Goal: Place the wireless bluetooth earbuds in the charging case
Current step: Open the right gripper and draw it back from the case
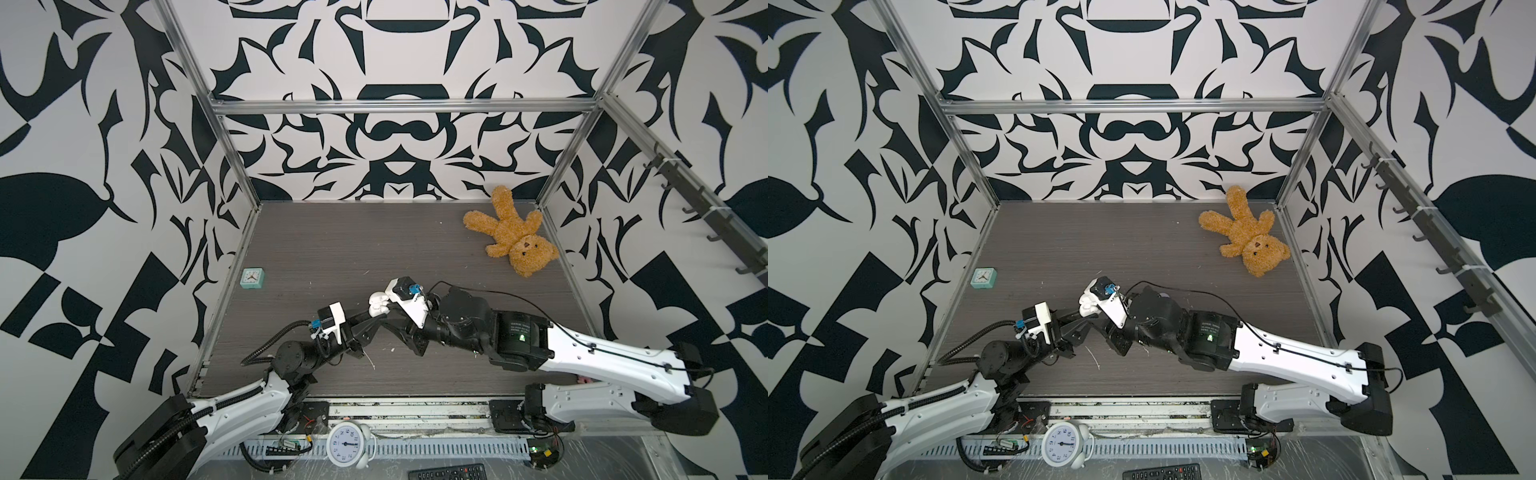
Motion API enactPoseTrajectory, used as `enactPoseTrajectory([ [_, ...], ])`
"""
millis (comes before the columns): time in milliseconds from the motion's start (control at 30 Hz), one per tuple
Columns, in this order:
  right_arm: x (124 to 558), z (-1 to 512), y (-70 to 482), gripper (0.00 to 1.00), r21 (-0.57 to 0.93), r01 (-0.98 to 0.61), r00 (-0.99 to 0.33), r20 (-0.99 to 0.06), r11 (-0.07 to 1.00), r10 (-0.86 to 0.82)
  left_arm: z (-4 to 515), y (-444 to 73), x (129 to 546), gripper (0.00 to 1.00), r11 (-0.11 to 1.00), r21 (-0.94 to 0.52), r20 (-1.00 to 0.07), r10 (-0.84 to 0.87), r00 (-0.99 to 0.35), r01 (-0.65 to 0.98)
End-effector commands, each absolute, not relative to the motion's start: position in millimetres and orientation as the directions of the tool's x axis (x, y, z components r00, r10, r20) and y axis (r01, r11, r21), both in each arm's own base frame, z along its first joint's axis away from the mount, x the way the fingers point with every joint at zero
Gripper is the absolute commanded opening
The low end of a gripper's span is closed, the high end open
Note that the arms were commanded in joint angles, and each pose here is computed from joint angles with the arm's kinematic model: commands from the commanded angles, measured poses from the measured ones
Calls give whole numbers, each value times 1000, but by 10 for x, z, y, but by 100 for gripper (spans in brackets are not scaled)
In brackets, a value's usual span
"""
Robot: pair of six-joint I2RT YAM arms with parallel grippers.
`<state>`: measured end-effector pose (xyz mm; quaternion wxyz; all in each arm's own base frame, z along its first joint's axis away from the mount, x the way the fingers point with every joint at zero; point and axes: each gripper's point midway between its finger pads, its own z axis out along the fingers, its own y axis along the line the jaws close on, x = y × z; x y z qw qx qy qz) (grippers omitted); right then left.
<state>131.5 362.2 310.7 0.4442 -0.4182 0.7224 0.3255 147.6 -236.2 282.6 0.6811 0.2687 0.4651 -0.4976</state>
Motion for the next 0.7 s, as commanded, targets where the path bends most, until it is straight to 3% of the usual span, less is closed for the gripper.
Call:
enactPoseTrajectory([
  [0, 1223, 3225, 3607, 39, 120, -903, -260, -917, 412, -304, 3132, -2289, 1433, 0, 363, -58, -854, -500, 141, 930],
  [400, 1234, 3271, 3564, 39, 97, -898, -243, -922, 428, -300, 3118, -2290, 1437, 0, 365, -59, -856, -497, 141, 929],
  [667, 1170, 3476, 3444, 53, 105, -910, -214, -947, 402, -238, 3117, -2292, 1433, 0, 364, -56, -856, -496, 142, 930],
])
